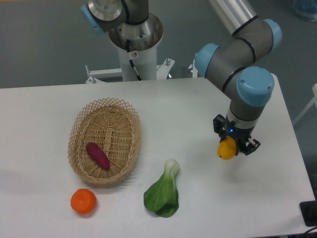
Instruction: Place the mango on the table
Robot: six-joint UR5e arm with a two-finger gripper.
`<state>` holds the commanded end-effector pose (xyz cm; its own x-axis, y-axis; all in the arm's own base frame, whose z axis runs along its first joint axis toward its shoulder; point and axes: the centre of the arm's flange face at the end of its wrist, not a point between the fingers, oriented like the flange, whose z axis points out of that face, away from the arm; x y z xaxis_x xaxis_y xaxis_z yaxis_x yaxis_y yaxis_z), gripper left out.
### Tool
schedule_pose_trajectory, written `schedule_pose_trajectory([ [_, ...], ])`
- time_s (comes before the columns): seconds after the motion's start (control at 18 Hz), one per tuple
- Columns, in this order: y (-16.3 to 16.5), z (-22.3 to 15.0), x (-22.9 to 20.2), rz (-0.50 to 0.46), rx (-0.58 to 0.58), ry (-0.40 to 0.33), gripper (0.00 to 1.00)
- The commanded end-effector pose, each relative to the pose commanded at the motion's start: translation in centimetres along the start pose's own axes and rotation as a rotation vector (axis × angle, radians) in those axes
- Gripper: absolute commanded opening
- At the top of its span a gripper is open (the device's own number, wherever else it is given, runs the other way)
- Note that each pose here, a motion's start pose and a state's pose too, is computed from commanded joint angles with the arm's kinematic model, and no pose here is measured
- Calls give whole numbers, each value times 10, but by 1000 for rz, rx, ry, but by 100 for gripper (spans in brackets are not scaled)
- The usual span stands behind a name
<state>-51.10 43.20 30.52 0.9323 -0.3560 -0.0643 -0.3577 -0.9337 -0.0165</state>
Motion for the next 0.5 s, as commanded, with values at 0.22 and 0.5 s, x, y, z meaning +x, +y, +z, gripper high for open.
schedule_pose_trajectory([
  [0.22,-1,0,0,2,0,-1,46],
  [0.5,-1,-1,1,5,0,-1,47],
])
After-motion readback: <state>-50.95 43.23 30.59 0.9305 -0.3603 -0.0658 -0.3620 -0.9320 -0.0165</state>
